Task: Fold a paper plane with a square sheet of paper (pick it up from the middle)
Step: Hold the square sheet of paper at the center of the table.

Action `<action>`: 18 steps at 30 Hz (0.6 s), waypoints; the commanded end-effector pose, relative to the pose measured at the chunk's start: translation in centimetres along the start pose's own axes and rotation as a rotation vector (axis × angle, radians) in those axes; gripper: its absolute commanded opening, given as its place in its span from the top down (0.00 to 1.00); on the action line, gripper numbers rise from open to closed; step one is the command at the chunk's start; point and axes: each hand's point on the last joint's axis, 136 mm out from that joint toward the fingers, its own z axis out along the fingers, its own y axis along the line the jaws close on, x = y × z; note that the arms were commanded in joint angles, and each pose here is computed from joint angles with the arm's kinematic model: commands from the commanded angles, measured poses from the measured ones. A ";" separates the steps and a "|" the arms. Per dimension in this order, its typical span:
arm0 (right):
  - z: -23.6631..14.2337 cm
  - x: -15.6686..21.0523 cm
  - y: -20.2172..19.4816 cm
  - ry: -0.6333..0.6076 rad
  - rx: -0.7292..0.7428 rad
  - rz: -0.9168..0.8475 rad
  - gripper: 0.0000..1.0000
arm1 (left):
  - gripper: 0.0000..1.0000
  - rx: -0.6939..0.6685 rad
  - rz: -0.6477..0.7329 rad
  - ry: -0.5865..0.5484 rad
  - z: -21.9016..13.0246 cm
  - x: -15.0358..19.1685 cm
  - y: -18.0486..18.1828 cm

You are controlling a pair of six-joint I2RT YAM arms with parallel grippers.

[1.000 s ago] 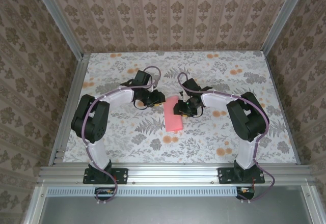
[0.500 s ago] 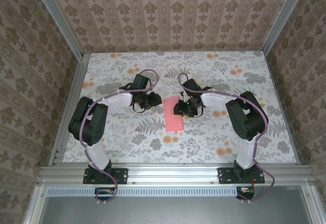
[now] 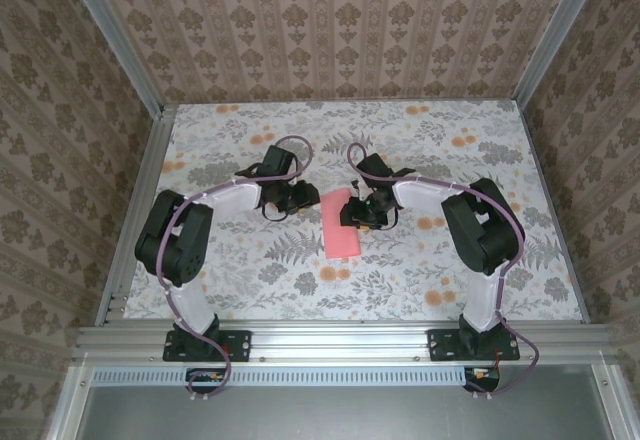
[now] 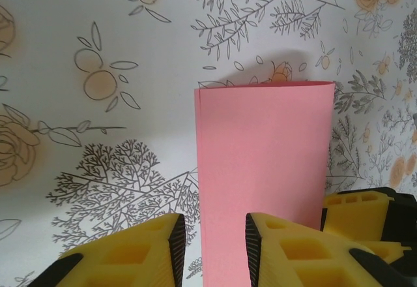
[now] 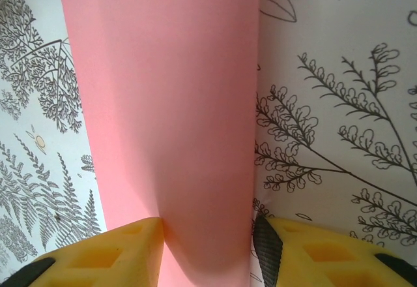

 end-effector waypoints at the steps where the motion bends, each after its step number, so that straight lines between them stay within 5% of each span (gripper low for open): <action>1: 1.8 1.9 -3.2 0.084 0.129 0.039 0.54 | 0.67 0.017 0.009 0.009 0.4 -0.2 -0.8; 18: 2.8 2.8 -4.2 0.131 0.199 0.041 0.53 | 0.67 0.036 -0.003 0.024 1.0 -0.1 -1.0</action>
